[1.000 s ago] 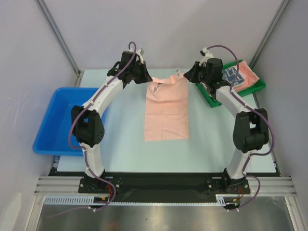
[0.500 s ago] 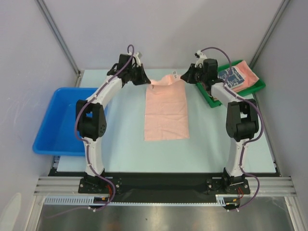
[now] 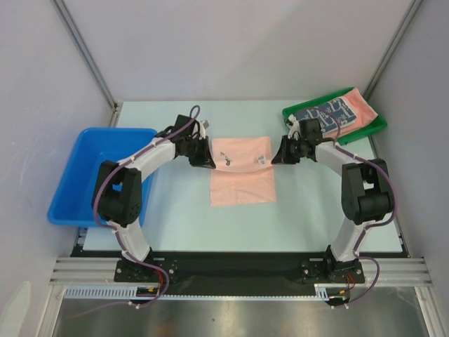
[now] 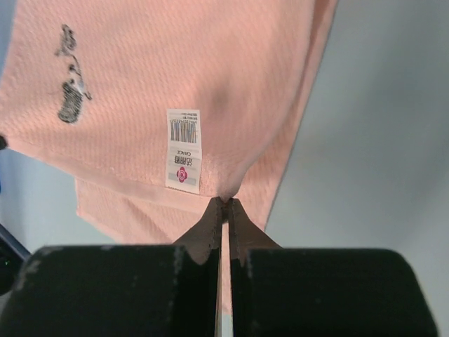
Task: Fold and stack the towels
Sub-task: Fold the towel
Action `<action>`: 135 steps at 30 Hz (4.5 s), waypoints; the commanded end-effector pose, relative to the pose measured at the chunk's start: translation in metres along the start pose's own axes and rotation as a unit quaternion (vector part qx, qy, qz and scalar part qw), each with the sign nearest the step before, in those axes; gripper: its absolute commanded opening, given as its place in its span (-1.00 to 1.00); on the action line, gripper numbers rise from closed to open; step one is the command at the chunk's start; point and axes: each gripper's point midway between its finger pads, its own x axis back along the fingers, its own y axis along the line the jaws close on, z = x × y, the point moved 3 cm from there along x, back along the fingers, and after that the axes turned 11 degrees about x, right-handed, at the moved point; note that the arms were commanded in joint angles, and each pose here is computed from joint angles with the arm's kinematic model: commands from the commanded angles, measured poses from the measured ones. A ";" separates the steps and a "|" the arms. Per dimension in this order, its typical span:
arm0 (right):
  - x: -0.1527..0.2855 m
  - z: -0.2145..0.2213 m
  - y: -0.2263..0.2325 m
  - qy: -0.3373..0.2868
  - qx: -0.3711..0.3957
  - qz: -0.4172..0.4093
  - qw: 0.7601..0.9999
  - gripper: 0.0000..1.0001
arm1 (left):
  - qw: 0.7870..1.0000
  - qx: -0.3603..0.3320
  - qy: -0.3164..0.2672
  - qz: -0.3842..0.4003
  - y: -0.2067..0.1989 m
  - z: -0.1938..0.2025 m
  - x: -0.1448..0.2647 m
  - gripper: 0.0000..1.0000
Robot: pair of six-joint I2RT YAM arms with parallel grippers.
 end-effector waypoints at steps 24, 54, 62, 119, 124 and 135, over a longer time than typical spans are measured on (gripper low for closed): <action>0.027 0.120 0.031 0.034 -0.053 -0.019 0.998 -1.00 | 0.999 0.020 0.036 -0.019 0.031 0.120 -0.007 -0.99; 0.033 0.143 0.030 0.040 -0.052 0.026 0.998 -1.00 | 0.998 0.031 0.033 -0.031 0.047 0.160 0.009 -0.99; 0.030 0.148 0.026 0.048 -0.049 0.034 0.997 -1.00 | 0.998 0.030 0.048 -0.028 0.052 0.167 0.000 -0.99; -0.070 -0.056 -0.028 0.056 0.193 -0.113 0.973 -0.09 | 0.979 -0.197 0.015 -0.050 0.046 -0.091 -0.036 -0.08; -0.076 -0.056 -0.030 0.066 0.205 -0.131 0.968 -0.09 | 0.976 -0.206 0.036 -0.055 0.057 -0.089 -0.051 -0.07; -0.092 -0.042 -0.035 0.095 0.196 -0.165 0.962 -0.24 | 0.972 -0.215 0.072 -0.057 0.071 -0.081 -0.067 -0.10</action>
